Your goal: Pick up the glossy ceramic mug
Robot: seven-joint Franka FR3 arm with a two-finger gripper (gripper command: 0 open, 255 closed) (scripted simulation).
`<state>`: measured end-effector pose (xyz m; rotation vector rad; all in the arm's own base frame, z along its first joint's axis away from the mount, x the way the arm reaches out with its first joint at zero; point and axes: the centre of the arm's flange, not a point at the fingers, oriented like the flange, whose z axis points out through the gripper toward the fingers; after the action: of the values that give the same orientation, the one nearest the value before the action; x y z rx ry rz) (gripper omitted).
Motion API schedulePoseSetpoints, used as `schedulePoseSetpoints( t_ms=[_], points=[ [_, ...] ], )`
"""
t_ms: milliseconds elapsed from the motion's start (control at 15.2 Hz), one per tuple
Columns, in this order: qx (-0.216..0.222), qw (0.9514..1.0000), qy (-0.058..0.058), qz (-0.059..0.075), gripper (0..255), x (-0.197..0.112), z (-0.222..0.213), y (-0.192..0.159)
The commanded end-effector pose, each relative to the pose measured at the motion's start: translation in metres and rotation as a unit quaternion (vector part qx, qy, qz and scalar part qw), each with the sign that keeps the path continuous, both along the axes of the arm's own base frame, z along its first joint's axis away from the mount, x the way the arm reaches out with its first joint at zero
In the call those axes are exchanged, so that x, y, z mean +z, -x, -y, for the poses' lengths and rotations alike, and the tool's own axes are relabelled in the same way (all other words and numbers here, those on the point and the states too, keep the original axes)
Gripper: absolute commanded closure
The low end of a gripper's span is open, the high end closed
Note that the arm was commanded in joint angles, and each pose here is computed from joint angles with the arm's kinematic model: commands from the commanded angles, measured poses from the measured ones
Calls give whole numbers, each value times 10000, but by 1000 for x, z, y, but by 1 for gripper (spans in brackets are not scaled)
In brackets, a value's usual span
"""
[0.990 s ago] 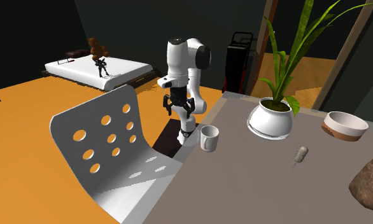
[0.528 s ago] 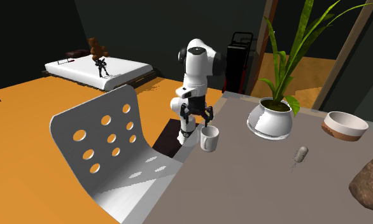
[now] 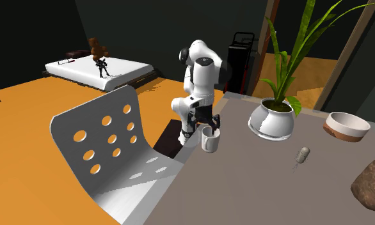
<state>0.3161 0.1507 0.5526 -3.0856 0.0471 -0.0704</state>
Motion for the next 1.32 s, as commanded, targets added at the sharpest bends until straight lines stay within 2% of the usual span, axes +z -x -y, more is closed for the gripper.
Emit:
schedulePoseSetpoints(
  t_ms=[0,132,198,792,1254],
  points=[
    [0,10000,-1,1,0,-11,1,1],
    [0,10000,-1,1,0,-14,1,1],
    [0,10000,-1,1,255,-14,1,1],
    [0,10000,-1,1,255,-14,1,1],
    [0,10000,-1,1,255,22,1,1]
  ],
)
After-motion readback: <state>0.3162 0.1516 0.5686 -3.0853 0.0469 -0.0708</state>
